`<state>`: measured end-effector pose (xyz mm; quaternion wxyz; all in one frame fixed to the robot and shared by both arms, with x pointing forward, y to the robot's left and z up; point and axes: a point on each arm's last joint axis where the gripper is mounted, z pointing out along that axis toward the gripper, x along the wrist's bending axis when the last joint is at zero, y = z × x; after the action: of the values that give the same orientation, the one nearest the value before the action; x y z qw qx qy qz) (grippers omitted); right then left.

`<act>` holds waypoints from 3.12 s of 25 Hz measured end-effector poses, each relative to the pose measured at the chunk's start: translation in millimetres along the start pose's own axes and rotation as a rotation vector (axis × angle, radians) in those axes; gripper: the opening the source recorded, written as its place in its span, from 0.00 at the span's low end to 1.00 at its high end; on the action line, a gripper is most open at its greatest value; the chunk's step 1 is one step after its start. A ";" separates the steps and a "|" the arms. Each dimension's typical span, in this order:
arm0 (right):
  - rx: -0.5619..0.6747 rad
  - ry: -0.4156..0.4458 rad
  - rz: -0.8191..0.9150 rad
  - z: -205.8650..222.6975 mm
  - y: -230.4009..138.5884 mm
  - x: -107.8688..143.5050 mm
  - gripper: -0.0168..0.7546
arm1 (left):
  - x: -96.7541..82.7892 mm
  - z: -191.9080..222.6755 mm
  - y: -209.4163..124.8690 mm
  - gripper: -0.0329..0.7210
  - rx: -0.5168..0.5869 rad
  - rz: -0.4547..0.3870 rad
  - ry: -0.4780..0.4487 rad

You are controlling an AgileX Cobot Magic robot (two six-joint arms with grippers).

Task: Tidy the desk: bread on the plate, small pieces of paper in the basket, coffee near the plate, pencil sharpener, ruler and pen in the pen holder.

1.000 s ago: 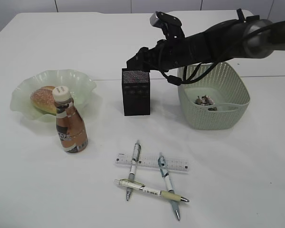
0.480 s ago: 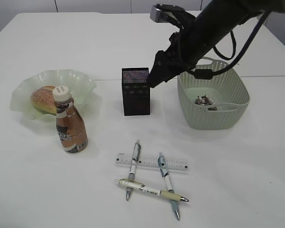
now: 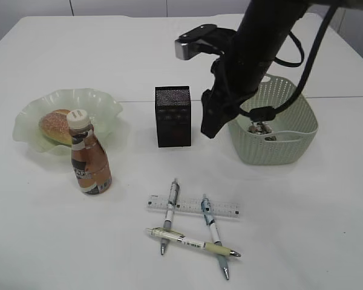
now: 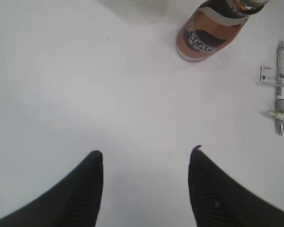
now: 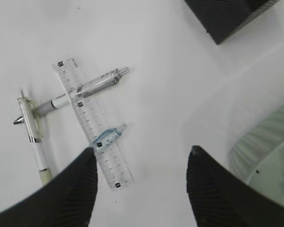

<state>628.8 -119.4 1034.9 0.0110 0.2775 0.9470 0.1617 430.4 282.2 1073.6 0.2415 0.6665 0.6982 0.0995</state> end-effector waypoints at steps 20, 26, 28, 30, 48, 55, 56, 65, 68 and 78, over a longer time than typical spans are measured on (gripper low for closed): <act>0.151 0.006 -0.242 51.8 23.2 48.6 0.59 | -0.7 0.0 2.1 0.60 -0.023 -0.004 -0.007; 0.197 0.042 -0.268 74.2 20.4 52.9 0.59 | -0.7 -0.1 3.4 0.60 -0.037 -0.004 -0.007; 0.220 0.057 -0.283 83.8 19.2 57.8 0.59 | -0.8 -0.1 4.2 0.60 -0.046 -0.006 -0.009; 0.237 0.069 -0.286 91.7 17.9 59.5 0.59 | -0.8 -0.1 4.5 0.60 -0.050 -0.005 -0.008; 0.315 0.084 -0.302 123.5 10.0 55.3 0.59 | -0.8 -0.1 4.6 0.60 -0.050 -0.004 -0.009; 0.343 0.098 -0.301 136.7 6.1 53.8 0.60 | -0.8 -0.1 4.6 0.60 -0.050 -0.004 -0.009; 0.346 0.100 -0.300 137.8 5.7 53.8 0.61 | -0.8 -0.1 4.6 0.60 -0.050 -0.004 -0.009; 0.327 0.082 -0.304 138.5 7.5 52.5 0.67 | -0.5 1.9 5.1 0.60 -0.043 -0.005 -0.008; 0.304 0.065 -0.307 139.3 9.7 51.2 0.67 | -0.5 1.9 5.3 0.60 -0.044 -0.005 -0.008; 0.271 0.023 -0.320 140.3 13.1 47.8 0.67 | -0.4 2.6 5.4 0.60 -0.042 -0.006 -0.008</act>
<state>610.6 -41.6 909.4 -0.0119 0.1203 0.9921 0.0322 436.4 281.8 1074.0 0.2583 0.6598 0.6969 0.1109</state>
